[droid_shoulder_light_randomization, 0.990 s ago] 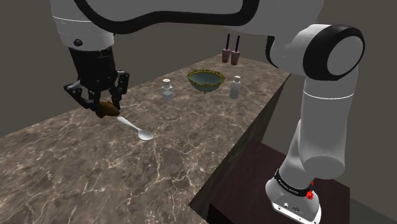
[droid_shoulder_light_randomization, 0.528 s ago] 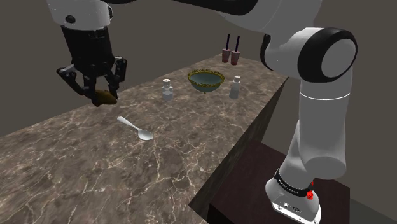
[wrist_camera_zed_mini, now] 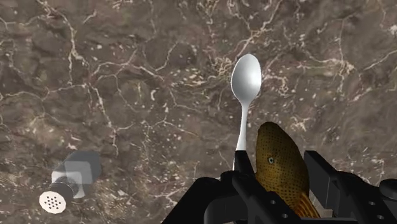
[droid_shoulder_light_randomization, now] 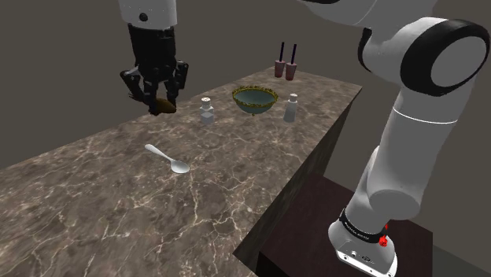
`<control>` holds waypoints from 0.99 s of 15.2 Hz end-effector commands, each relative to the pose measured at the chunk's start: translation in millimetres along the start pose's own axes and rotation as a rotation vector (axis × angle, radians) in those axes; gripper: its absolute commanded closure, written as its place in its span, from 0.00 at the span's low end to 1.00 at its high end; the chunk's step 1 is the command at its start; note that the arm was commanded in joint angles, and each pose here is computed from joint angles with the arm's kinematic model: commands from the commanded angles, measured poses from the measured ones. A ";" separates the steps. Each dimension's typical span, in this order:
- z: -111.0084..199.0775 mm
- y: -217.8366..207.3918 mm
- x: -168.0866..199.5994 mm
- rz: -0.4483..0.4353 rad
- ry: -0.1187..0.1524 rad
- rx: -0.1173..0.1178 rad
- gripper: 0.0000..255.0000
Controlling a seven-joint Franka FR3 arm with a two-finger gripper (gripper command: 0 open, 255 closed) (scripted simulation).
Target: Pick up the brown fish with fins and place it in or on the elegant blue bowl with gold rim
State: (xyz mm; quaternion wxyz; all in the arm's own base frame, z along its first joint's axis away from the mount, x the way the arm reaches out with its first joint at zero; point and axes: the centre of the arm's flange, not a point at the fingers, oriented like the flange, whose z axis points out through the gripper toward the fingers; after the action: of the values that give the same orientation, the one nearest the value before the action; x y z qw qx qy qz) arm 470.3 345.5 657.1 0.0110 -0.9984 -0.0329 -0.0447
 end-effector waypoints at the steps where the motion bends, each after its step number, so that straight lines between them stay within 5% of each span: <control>1: -1.5 27.8 -3.0 -0.001 0.000 0.001 1.00; 15: -4.0 211.7 -20.6 -0.001 0.000 0.001 1.00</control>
State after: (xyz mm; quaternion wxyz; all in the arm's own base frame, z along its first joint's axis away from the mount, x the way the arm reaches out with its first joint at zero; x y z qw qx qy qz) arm 465.4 145.9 655.7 0.0111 -0.9984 -0.0324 -0.0444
